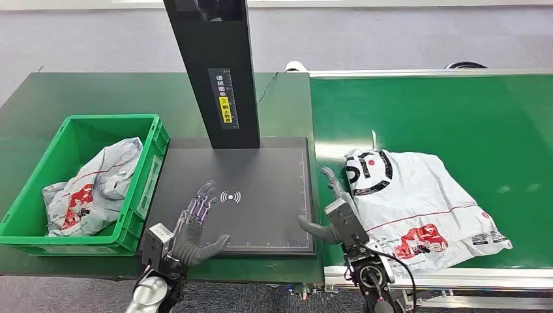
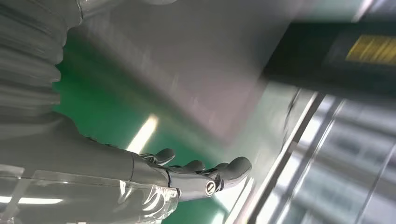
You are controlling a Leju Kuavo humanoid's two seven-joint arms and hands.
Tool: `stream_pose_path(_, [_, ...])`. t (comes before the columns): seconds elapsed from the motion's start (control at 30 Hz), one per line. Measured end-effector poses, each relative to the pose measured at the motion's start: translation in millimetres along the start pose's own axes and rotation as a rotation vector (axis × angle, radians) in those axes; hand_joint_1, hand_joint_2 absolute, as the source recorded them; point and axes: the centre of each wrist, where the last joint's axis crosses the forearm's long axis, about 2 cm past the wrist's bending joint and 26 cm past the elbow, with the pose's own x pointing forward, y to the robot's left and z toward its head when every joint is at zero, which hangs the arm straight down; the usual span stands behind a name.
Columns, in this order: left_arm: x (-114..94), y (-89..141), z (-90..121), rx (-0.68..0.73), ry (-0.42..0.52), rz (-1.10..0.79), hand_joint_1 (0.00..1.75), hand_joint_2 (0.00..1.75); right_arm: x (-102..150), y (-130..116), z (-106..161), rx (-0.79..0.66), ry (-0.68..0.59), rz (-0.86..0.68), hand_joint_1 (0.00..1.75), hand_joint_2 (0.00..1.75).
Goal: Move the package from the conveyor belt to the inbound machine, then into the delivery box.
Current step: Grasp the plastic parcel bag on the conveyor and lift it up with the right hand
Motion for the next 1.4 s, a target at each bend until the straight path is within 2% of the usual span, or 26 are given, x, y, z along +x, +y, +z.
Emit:
stream_pose_path(0.17, [2, 3, 0, 0.003, 0.006, -0.01, 0.0, 1.75, -4, -34, -5, -0.123, 0.045, 0.18, 0.0, 1.75])
stream_pose_path(0.33, [3, 4, -1, 0.003, 0.002, -0.018, 0.0, 1.75, -7, -49, -5, -0.161, 0.057, 0.211, 0.0, 1.75])
stream_pose_path(1.4, [3, 4, -1, 0.004, 0.001, -0.018, 0.0, 1.75, -10, -56, -4, -0.186, 0.068, 0.212, 0.0, 1.75])
